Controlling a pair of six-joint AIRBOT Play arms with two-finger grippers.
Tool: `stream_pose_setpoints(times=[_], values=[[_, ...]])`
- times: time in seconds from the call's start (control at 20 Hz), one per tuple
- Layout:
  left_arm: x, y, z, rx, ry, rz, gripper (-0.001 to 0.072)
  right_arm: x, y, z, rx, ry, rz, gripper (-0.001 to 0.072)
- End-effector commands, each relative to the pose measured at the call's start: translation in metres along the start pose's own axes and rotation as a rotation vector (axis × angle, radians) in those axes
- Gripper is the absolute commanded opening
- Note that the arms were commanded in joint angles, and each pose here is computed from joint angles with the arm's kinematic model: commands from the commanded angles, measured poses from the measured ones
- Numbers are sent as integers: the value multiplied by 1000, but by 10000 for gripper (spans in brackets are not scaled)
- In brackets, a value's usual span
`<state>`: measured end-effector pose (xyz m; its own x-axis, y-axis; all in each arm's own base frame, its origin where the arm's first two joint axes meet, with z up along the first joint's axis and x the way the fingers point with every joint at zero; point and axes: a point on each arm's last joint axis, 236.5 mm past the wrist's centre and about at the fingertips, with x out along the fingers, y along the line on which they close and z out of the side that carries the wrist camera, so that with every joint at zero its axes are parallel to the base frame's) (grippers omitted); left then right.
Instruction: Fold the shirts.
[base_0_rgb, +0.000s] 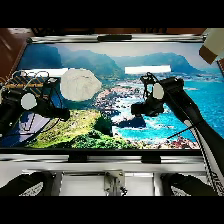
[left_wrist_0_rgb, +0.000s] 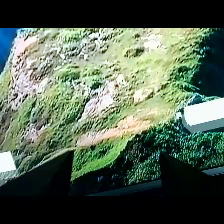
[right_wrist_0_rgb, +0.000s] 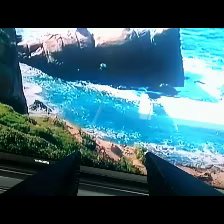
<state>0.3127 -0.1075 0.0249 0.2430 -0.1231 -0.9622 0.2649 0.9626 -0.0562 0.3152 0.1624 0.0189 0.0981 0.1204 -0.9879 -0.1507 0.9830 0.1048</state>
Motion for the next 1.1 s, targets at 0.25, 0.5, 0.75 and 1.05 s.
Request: stream_pose_setpoints(times=[0.25,0.5,0.75,1.05], values=[[0,0,0,0,-1,0,621,0,0,0,-1,0,0,522],[0,0,0,0,-1,0,621,0,0,0,-1,-1,0,522],[0,0,1,-4,-3,-1,621,0,2,1,0,-3,5,522],[3,-17,37,-37,-144,-78,619,0,1,2,-1,-10,3,521]])
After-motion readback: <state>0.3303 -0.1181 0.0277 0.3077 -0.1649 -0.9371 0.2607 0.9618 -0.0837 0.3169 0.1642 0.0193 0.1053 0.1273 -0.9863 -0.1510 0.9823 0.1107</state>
